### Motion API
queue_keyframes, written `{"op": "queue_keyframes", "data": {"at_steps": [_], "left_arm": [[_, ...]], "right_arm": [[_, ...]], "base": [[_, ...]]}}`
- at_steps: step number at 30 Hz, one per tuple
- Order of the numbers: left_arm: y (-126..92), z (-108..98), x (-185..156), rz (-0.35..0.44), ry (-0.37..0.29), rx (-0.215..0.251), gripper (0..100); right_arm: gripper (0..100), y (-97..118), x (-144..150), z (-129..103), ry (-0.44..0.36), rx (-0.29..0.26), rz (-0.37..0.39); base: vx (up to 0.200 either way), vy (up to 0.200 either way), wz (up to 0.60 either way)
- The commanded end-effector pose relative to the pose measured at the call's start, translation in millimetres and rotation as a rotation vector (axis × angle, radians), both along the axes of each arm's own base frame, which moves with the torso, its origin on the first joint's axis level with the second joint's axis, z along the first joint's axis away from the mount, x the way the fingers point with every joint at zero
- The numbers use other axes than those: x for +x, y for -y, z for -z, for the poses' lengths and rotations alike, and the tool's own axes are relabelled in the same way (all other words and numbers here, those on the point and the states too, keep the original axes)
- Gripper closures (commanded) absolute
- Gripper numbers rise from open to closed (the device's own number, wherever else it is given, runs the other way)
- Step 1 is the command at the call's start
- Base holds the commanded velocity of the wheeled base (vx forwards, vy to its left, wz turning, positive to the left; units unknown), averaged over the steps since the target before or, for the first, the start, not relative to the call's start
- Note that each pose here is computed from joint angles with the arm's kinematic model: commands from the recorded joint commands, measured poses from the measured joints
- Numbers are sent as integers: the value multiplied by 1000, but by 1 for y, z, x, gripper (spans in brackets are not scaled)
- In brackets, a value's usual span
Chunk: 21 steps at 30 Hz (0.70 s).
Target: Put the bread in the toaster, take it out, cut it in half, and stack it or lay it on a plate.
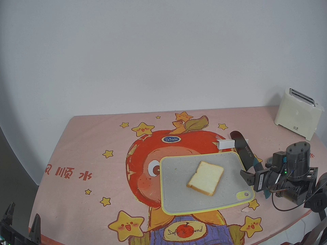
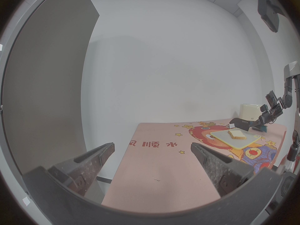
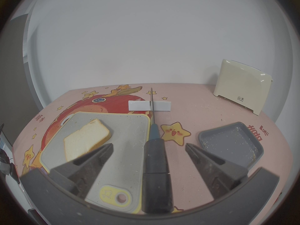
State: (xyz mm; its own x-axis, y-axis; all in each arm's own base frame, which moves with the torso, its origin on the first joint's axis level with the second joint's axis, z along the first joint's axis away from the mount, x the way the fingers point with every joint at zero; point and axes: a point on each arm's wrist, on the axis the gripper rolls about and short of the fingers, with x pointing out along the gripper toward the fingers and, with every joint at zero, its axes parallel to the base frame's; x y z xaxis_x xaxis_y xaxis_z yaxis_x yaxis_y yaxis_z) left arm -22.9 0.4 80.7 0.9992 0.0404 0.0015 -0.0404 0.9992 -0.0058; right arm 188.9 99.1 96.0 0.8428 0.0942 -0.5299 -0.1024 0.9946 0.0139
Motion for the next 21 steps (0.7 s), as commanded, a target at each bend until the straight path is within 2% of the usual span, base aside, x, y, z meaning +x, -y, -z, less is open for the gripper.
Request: {"op": "queue_keyframes", "data": {"at_steps": [1, 14, 21], "left_arm": [[0, 5, 1, -1, -11, -1, 0], [0, 5, 1, -1, -11, -1, 0], [0, 5, 1, -1, -11, -1, 0]], "right_arm": [[100, 0, 0, 1, -2, -1, 2], [100, 0, 0, -2, 10, 2, 1], [100, -1, 2, -12, 51, 21, -2]], "base": [[0, 0, 0], [0, 0, 0], [0, 0, 0]]}}
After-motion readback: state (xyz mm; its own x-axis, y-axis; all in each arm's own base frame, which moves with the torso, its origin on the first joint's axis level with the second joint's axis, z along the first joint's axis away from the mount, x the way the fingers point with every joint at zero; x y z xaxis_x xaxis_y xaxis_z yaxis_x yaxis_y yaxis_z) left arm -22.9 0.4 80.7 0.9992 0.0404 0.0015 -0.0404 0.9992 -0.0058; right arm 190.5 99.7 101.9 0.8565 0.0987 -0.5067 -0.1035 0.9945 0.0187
